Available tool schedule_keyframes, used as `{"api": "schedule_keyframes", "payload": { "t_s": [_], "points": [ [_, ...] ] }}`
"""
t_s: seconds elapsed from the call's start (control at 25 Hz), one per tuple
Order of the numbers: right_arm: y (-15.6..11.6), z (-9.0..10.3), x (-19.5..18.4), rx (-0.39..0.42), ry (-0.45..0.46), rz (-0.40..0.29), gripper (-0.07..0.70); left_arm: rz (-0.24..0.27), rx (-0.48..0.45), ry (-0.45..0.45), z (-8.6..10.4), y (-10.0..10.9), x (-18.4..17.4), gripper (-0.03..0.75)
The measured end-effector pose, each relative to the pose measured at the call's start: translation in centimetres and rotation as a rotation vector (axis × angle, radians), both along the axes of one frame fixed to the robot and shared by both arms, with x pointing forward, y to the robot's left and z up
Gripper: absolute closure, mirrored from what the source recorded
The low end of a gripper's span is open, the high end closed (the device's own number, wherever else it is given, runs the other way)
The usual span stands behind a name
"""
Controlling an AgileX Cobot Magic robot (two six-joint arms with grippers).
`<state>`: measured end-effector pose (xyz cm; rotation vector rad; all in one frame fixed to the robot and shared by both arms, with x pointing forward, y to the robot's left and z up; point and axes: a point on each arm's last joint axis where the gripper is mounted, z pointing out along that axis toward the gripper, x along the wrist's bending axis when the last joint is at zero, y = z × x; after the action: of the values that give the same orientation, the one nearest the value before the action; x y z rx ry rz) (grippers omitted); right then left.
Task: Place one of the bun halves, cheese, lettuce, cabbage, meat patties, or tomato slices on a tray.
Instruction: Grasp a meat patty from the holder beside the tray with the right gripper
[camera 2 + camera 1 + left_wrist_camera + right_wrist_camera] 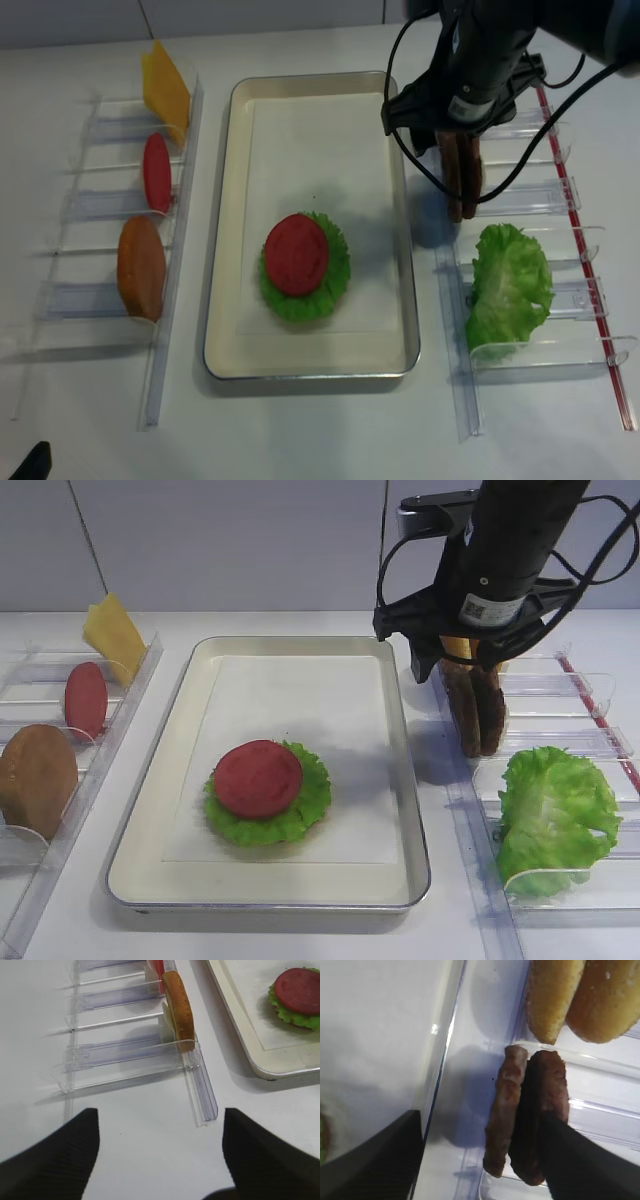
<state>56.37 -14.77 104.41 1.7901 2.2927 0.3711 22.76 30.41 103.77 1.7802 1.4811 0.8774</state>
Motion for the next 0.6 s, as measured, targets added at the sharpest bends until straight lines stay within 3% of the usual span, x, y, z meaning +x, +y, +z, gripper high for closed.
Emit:
{"api": "schedule_keyframes", "payload": {
  "t_s": [0.6],
  "points": [
    [0.5,-2.4,1.0,-0.012,0.041,-0.021,0.196,0.000,0.000,0.000,0.0,0.0,0.0,0.230]
  ]
}}
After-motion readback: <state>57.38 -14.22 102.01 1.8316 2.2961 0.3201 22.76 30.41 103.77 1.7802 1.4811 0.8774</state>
